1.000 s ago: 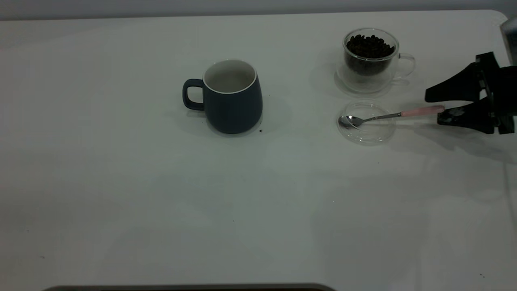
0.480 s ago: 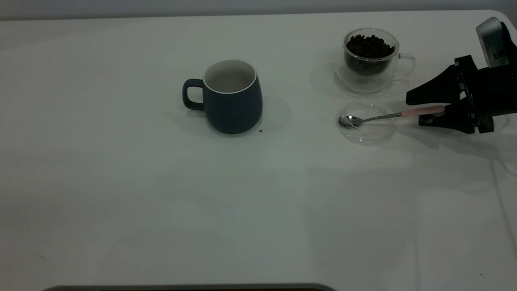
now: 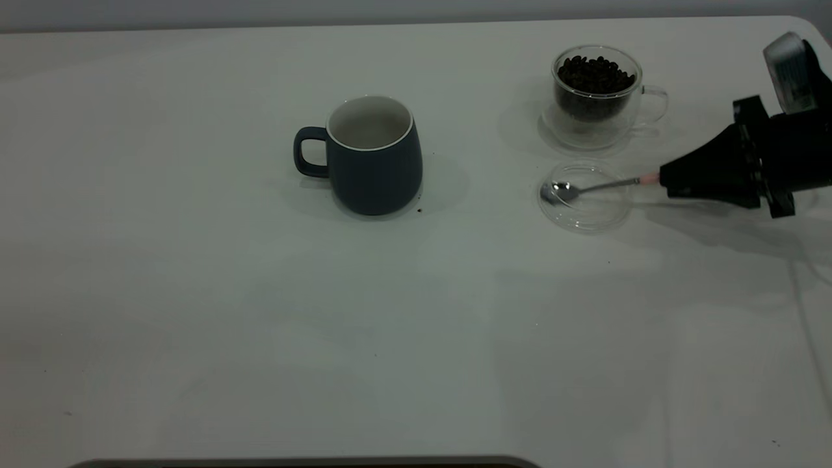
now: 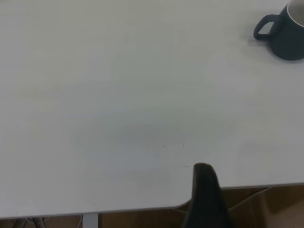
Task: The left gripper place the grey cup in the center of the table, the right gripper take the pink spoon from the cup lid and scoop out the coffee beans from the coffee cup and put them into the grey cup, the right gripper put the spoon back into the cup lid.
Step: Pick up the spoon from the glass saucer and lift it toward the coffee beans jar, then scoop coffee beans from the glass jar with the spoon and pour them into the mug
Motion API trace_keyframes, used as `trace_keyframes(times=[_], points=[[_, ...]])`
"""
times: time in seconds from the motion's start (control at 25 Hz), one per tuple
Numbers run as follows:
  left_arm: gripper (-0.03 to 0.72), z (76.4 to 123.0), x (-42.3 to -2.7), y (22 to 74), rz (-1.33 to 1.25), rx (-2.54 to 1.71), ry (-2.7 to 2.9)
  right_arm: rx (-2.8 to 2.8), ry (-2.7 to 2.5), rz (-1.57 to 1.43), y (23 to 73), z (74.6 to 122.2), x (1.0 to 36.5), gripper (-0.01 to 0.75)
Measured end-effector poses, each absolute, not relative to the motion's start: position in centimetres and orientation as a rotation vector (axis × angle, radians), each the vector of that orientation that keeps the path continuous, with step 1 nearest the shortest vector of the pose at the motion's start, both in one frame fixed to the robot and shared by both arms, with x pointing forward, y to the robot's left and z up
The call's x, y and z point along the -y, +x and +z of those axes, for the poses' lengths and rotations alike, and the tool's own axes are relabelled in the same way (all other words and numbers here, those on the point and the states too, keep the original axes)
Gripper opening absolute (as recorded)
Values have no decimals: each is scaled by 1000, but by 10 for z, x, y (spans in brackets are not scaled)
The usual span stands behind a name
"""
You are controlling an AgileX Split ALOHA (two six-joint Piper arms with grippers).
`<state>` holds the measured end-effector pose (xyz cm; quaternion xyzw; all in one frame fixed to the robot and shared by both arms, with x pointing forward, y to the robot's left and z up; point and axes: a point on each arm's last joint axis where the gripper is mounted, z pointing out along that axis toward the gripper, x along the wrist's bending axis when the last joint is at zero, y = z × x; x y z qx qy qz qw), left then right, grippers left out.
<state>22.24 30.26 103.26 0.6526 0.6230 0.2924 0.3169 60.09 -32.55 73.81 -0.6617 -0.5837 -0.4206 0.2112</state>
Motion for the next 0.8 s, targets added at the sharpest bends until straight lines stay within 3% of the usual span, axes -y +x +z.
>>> trace_keyframes(times=[0.44, 0.8], points=[[565, 1033, -303, 222, 768, -1642, 1716, 1701, -1762, -1163, 599, 750, 330, 100], [565, 1033, -303, 222, 769, -1641, 1716, 1778, -1749, -1261, 610, 819, 355, 100]])
